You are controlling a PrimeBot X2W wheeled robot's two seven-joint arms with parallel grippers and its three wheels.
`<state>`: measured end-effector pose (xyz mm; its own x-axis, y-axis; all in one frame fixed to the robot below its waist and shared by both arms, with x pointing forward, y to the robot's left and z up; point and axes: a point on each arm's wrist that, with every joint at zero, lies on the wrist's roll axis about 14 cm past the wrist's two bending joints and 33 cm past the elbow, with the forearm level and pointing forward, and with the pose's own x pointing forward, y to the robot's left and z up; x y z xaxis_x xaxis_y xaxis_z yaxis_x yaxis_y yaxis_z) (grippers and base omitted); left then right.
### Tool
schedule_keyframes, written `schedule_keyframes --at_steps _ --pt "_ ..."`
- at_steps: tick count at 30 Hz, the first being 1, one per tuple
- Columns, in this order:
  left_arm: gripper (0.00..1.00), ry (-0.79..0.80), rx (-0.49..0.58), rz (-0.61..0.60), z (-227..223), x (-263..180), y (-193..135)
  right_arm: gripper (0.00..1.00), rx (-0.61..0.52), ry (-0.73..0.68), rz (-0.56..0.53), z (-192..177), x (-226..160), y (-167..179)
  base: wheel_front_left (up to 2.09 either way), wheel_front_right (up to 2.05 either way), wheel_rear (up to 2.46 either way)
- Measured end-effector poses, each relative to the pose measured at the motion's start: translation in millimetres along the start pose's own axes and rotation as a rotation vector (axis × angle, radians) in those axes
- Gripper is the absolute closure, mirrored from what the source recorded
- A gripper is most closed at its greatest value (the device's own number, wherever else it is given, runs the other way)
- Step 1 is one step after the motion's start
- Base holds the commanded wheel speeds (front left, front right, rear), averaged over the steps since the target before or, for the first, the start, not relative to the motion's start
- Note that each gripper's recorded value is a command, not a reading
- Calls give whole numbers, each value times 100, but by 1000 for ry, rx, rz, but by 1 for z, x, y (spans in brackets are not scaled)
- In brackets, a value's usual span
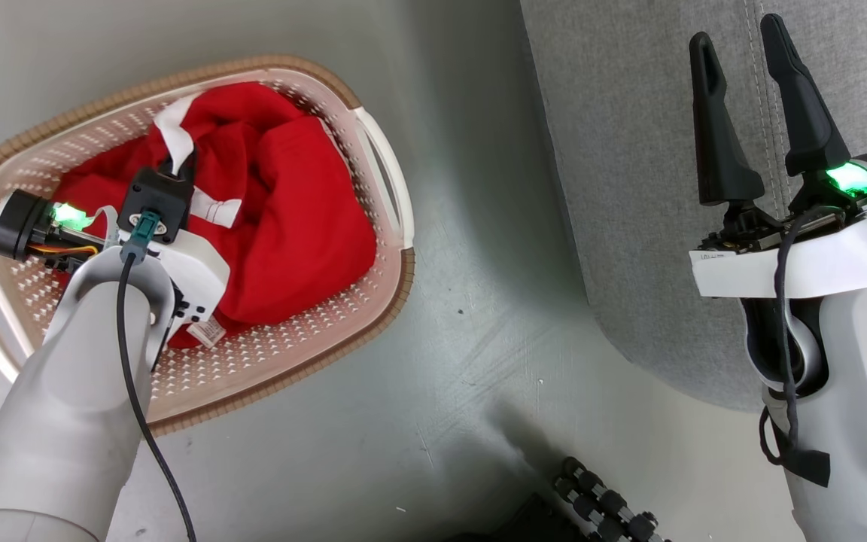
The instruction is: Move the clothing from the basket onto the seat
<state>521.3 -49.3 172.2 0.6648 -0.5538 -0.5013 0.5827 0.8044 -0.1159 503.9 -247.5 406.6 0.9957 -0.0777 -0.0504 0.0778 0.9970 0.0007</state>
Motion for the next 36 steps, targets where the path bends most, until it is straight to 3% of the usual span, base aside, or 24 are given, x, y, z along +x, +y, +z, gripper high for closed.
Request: schedule_keyframes --at_steps 19,36 --pt "100 -360 -108 148 135 -53 42 0 -31 -72 53 35 1 19 0 0 0" --pt "100 -581 -7 222 229 -141 67 0 -37 -152 126 80 -15 48 0 0 0"
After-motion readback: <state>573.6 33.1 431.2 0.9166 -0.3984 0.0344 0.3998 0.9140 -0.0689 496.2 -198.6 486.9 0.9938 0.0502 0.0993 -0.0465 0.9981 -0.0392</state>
